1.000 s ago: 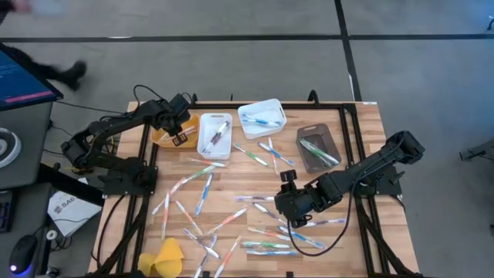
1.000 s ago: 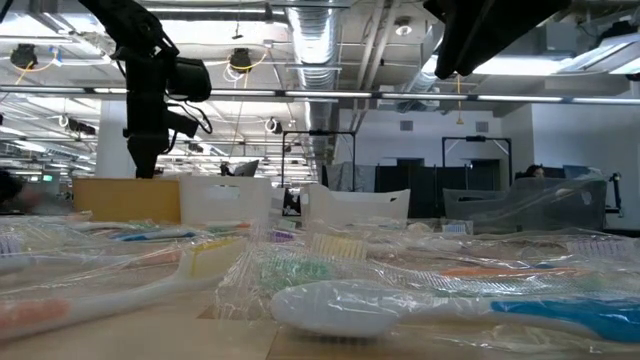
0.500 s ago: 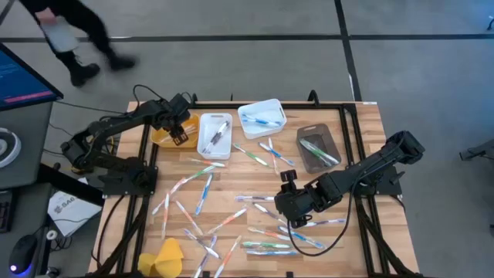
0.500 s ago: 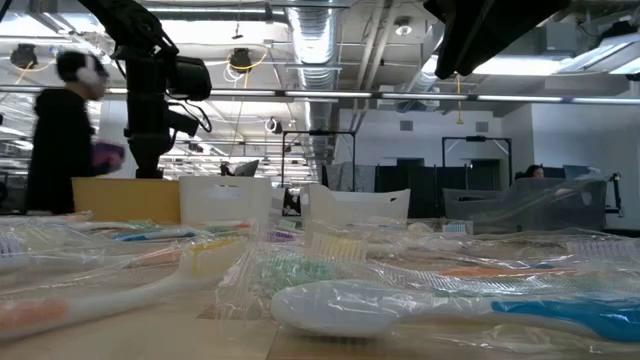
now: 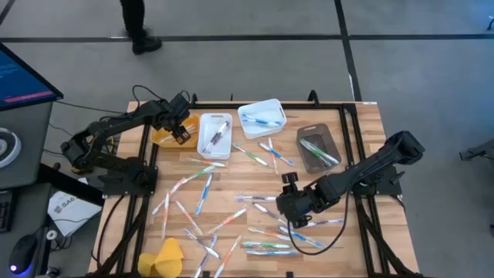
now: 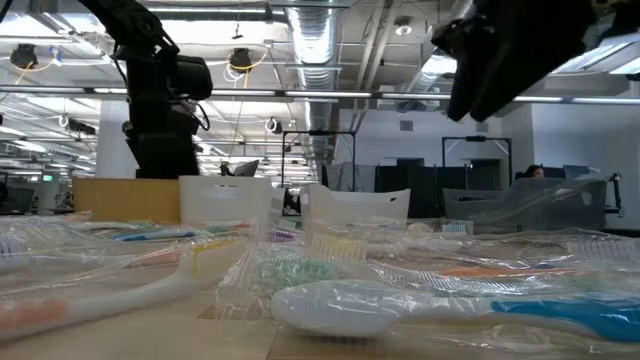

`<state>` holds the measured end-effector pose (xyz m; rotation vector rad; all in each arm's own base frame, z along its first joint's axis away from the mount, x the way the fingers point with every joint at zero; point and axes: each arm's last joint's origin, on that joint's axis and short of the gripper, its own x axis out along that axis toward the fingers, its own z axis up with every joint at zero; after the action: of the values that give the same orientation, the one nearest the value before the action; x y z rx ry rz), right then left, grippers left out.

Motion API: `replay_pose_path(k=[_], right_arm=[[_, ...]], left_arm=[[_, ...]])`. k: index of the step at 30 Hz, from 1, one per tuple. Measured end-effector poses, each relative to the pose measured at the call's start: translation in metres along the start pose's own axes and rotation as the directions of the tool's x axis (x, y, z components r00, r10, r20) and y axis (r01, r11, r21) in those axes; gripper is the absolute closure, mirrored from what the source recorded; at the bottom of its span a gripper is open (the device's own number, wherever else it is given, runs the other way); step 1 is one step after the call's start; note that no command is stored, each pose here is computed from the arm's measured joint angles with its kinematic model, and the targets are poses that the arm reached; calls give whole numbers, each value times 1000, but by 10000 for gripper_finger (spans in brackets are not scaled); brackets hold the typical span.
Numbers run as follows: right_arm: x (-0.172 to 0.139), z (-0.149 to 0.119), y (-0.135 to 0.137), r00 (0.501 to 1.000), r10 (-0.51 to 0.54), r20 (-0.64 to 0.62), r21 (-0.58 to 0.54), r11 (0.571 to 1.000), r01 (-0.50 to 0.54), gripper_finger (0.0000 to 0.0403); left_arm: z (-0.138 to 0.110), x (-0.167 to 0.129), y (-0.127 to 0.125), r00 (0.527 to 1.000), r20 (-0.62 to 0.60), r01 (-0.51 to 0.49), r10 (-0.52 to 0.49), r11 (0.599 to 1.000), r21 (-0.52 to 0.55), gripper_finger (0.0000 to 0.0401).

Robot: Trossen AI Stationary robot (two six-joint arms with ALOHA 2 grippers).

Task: Pick & Place Toothbrushes
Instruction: Put the purple toothbrush into the left white bin

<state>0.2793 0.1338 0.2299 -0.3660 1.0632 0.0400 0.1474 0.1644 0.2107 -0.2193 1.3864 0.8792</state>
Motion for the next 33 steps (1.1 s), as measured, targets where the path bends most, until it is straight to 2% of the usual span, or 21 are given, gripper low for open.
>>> replay_pose_path(k=[11, 16, 21, 27, 33], right_arm=[[39, -20, -11, 998, 21, 61, 41, 999, -24, 265], [54, -31, -20, 997, 1, 72, 72, 997, -6, 261], [62, -37, -26, 997, -13, 82, 96, 995, 5, 263], [68, -45, -25, 997, -15, 79, 87, 996, 9, 266], [74, -38, -19, 990, 16, 140, 96, 995, -29, 262]], left_arm=[[5, -11, -7, 994, 108, 16, -12, 999, -38, 222], [3, -31, -18, 975, 216, 68, -58, 997, -41, 223], [-6, -59, -32, 932, 339, 146, -128, 989, -28, 224], [-19, -93, -55, 838, 492, 264, -237, 964, 16, 224], [-28, -110, -93, 642, 655, 380, -398, 907, 179, 224]])
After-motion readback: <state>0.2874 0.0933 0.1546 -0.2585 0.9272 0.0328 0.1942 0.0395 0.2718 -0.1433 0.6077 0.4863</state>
